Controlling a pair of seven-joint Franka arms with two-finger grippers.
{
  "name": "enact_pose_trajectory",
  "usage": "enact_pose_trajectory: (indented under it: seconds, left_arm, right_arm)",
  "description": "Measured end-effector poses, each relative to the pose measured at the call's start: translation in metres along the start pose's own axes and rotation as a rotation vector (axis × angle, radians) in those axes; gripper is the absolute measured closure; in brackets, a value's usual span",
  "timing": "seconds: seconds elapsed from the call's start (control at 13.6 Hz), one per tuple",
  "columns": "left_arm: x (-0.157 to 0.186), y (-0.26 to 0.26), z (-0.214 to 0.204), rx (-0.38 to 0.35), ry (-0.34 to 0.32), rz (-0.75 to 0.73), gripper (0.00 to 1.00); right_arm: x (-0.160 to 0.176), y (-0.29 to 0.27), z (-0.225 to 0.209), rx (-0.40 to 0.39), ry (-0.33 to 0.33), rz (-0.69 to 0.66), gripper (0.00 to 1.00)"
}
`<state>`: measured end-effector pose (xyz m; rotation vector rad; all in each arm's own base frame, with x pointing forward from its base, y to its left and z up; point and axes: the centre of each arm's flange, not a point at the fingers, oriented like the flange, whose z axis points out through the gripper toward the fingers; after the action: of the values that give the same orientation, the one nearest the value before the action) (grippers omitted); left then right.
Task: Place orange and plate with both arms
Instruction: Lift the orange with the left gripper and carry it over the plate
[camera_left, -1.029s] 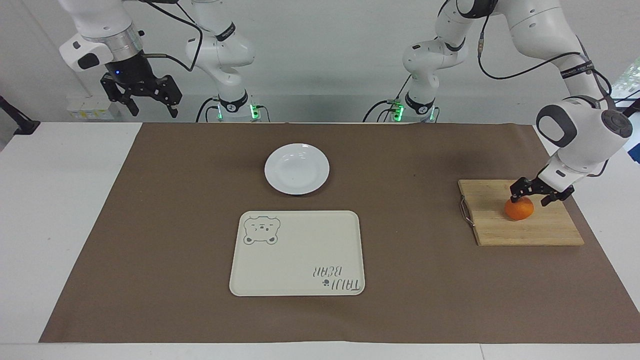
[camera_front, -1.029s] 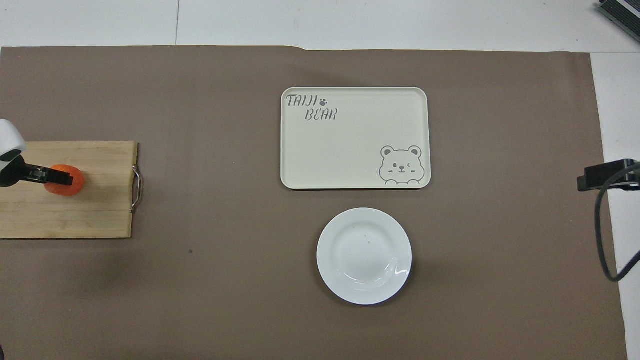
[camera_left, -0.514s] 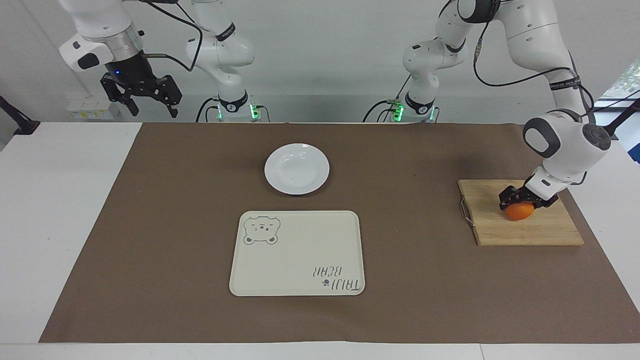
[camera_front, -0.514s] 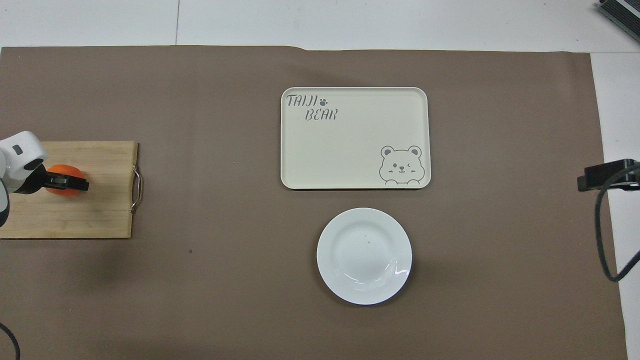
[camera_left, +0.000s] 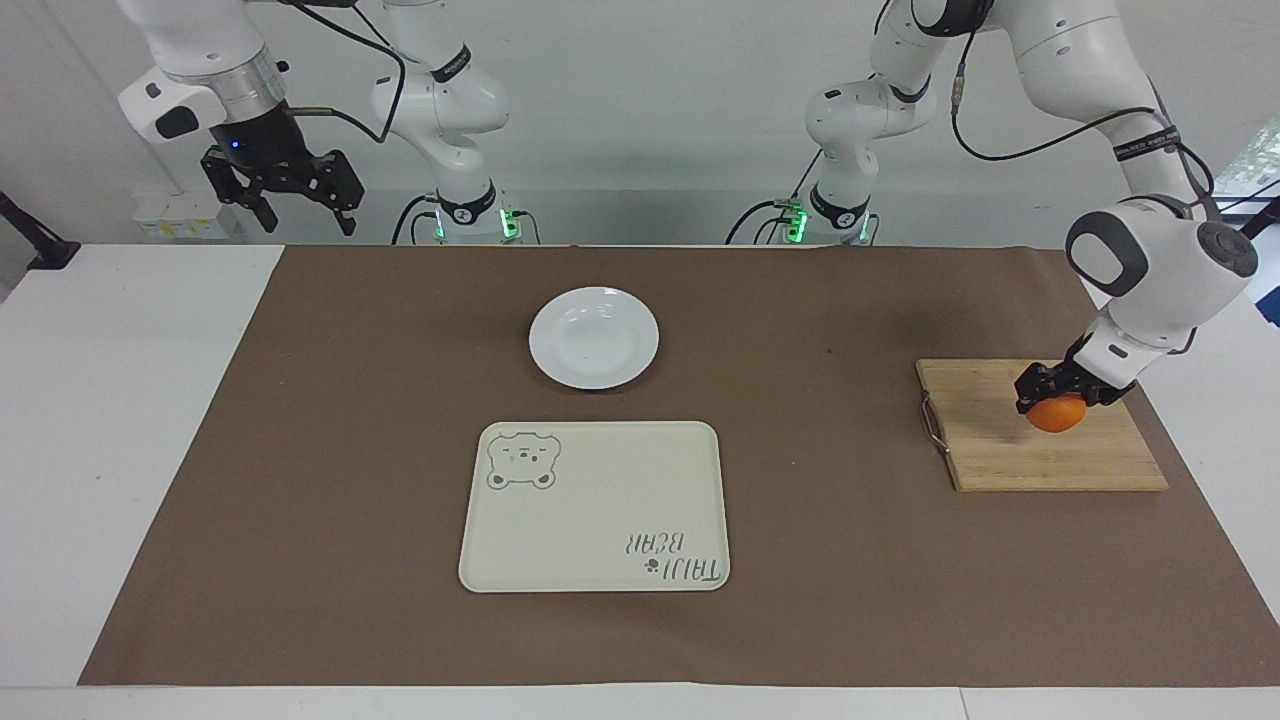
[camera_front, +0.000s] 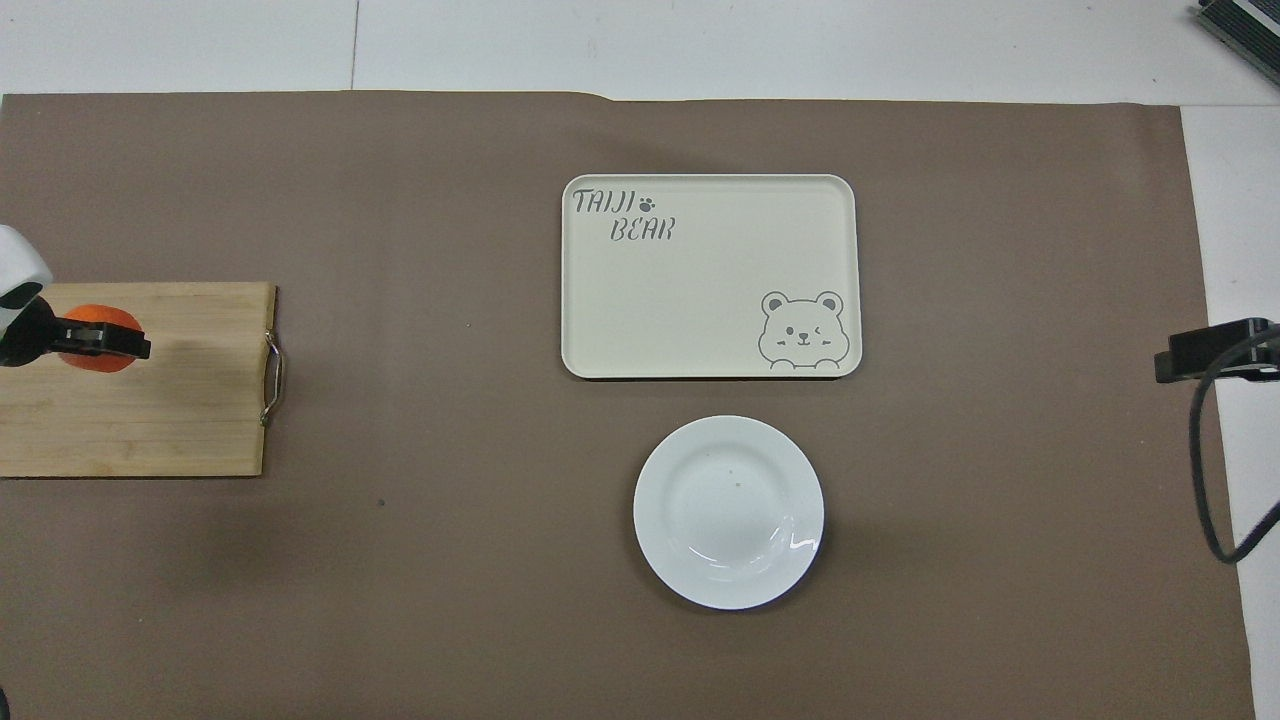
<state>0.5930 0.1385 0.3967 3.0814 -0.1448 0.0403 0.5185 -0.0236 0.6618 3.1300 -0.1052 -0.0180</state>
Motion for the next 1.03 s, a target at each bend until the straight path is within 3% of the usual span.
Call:
enact_pose_trajectory:
  seconds: [0.59, 0.81, 1.03]
  left_arm:
    - [0.003, 0.081, -0.145, 0.021, -0.069, -0.047, 0.24]
    - [-0.004, 0.109, -0.171, 0.030, -0.071, -0.047, 0.24]
    - [-0.001, 0.151, -0.172, 0.034, -0.068, -0.050, 0.24]
  right_arm:
    - [0.000, 0.000, 0.000, 0.000, 0.000, 0.000, 0.00]
    - [0.000, 0.000, 0.000, 0.000, 0.000, 0.000, 0.00]
    - [0.000, 0.000, 0.000, 0.000, 0.000, 0.000, 0.00]
